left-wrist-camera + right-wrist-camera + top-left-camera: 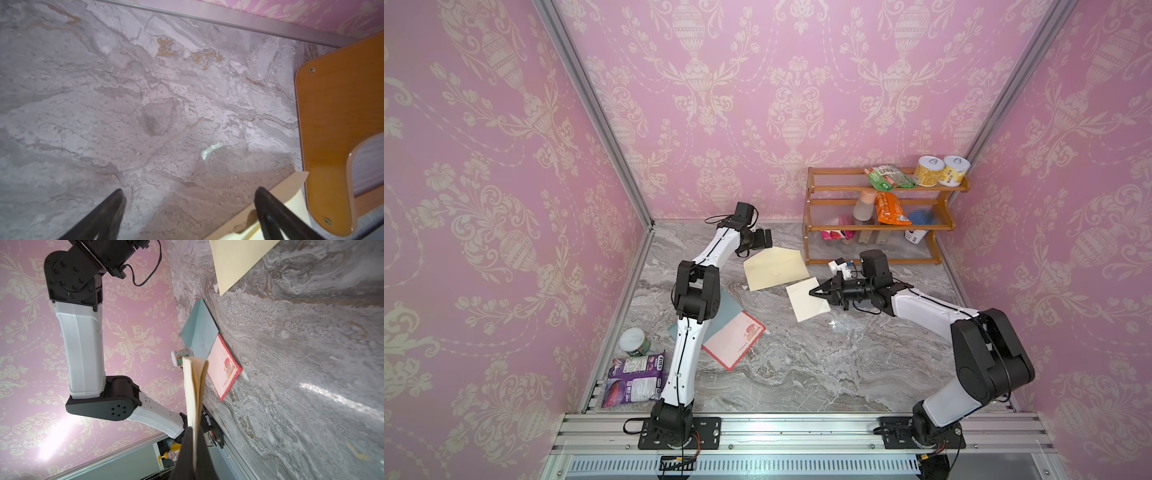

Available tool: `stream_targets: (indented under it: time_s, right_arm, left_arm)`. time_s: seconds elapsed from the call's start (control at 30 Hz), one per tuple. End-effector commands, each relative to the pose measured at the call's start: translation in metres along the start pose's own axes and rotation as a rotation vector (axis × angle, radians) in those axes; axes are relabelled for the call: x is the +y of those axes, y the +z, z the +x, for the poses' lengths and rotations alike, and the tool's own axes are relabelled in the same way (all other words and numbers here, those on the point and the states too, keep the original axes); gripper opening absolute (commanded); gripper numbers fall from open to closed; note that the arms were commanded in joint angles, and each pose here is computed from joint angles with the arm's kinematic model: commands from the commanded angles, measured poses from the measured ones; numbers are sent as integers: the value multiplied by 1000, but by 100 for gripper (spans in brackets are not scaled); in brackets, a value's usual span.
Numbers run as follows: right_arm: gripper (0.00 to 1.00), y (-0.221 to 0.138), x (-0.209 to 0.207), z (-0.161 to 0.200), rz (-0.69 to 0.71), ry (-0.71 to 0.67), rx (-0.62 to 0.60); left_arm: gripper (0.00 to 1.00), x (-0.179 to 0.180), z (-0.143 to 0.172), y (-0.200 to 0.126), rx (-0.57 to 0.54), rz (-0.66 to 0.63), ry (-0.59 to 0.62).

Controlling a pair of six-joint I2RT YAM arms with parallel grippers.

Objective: Fold the letter paper in half and place it into the envelope
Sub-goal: Pick up the envelope from the center of the board.

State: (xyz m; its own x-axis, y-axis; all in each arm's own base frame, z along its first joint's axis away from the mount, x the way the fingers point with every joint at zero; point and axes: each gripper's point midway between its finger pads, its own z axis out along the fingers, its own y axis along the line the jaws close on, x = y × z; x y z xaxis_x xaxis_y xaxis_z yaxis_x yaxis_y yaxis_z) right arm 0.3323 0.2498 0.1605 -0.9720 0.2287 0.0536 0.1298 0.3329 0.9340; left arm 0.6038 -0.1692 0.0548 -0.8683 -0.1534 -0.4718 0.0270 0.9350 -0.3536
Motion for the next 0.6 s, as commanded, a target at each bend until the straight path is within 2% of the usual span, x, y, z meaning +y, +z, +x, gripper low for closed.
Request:
stream_targets:
  time_s: [0.0, 0.23, 0.43, 0.57]
  right_arm:
    - [0, -7, -7, 8, 16, -9, 14]
    - [0, -5, -12, 6, 11, 1, 3]
    - [0, -4, -17, 4, 3, 11, -14]
    - [0, -3, -21, 4, -13, 25, -29]
  left_arm:
    - [99, -12, 1, 0, 19, 75, -60]
    - [98, -14, 28, 0, 85, 119, -125]
    - [98, -18, 50, -21, 83, 158, -153]
    - [99, -24, 65, -35, 86, 185, -126]
